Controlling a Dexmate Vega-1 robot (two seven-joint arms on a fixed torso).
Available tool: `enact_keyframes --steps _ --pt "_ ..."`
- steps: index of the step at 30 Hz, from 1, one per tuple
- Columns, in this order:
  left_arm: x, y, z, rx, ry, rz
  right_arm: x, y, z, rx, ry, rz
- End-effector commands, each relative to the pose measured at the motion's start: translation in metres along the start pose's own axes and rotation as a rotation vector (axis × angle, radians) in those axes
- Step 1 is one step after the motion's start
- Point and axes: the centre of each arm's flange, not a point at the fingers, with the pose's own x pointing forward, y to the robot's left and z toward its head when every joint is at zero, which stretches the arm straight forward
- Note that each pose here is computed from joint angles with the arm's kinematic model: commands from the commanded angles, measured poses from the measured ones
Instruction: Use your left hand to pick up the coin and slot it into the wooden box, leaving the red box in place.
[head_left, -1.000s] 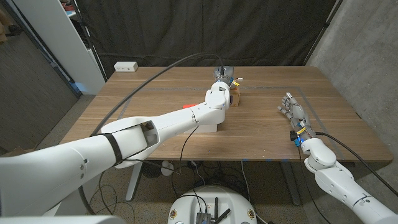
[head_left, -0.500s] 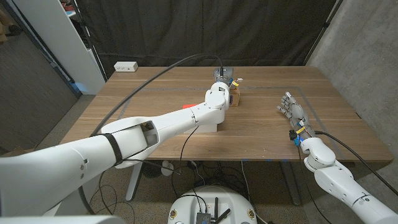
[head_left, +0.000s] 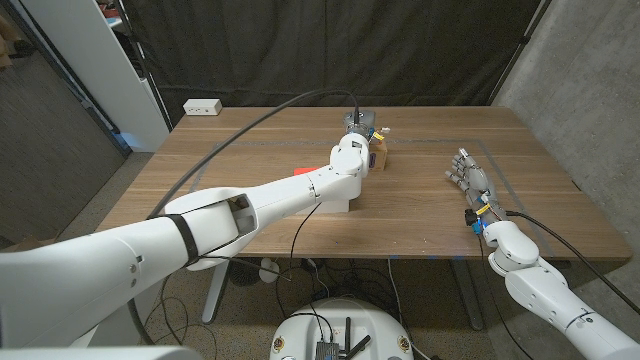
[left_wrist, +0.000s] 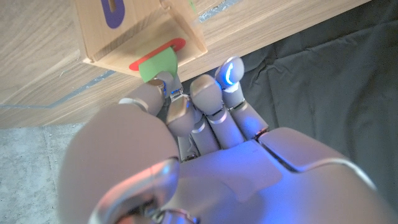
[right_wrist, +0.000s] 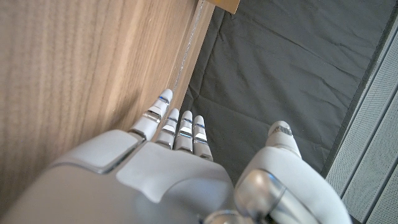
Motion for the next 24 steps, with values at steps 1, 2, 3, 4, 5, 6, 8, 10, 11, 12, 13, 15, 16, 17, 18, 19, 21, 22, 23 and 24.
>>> enact_keyframes --steps 1,2,3,4,5,6,8,10,11,12,13,15,16,17,18,19,21,22,23,24 --pt "0.0021 -0.0050 0.0018 0.000 -0.012 -0.028 0.0001 -0.0015 -0.0029 0.001 0.003 -0.008" --pt "0.0021 -0.0050 0.0018 0.000 -0.012 -0.028 0.0001 -0.0015 -0.0029 0.001 0.003 -0.008" --pt "0.0023 -0.0051 0.0018 0.006 -0.013 -0.036 0.0000 -0.0012 -0.0031 0.003 0.004 -0.009" --pt "0.0023 -0.0051 0.0018 0.006 -0.013 -0.036 0.0000 -0.0012 -0.0031 0.003 0.004 -0.009" --pt "0.0034 -0.0049 0.0018 0.014 -0.012 -0.052 -0.0001 -0.0007 -0.0033 0.005 0.004 -0.007" --pt "0.0037 -0.0047 0.0017 0.016 -0.011 -0.056 -0.0001 -0.0004 -0.0033 0.006 0.005 -0.007" --pt "0.0042 -0.0043 0.0010 0.020 -0.007 -0.064 -0.0001 0.0000 -0.0035 0.009 0.007 -0.008" --pt "0.0045 -0.0042 -0.0004 0.016 -0.003 -0.068 -0.0001 0.0005 -0.0037 0.008 0.005 -0.004" --pt "0.0045 -0.0043 -0.0011 0.016 -0.001 -0.068 0.0000 0.0008 -0.0037 0.014 0.008 -0.008" --pt "0.0045 -0.0045 -0.0017 0.016 0.002 -0.068 0.0002 0.0009 -0.0037 0.007 0.006 -0.003" --pt "0.0045 -0.0045 -0.0017 0.016 0.002 -0.068 0.0002 0.0009 -0.0037 0.007 0.005 -0.003" --pt "0.0047 -0.0058 -0.0034 0.012 0.007 -0.074 0.0009 0.0016 -0.0037 0.006 0.006 -0.001" --pt "0.0050 -0.0062 -0.0038 0.012 0.008 -0.079 0.0011 0.0018 -0.0036 0.006 0.007 0.000" --pt "0.0050 -0.0062 -0.0038 0.012 0.008 -0.079 0.0011 0.0018 -0.0036 0.006 0.007 0.000" --pt "0.0054 -0.0069 -0.0044 0.011 0.010 -0.083 0.0016 0.0021 -0.0035 0.008 0.008 0.000" --pt "0.0055 -0.0072 -0.0048 0.010 0.011 -0.085 0.0019 0.0023 -0.0034 0.008 0.008 0.000" --pt "0.0057 -0.0075 -0.0050 0.010 0.012 -0.088 0.0022 0.0024 -0.0034 0.002 0.007 0.003" --pt "0.0062 -0.0081 -0.0053 0.009 0.013 -0.091 0.0026 0.0027 -0.0034 0.007 0.009 0.001" --pt "0.0064 -0.0083 -0.0054 0.009 0.013 -0.093 0.0028 0.0028 -0.0036 0.002 0.008 0.004" --pt "0.0064 -0.0083 -0.0054 0.009 0.013 -0.093 0.0028 0.0028 -0.0036 0.001 0.008 0.004"
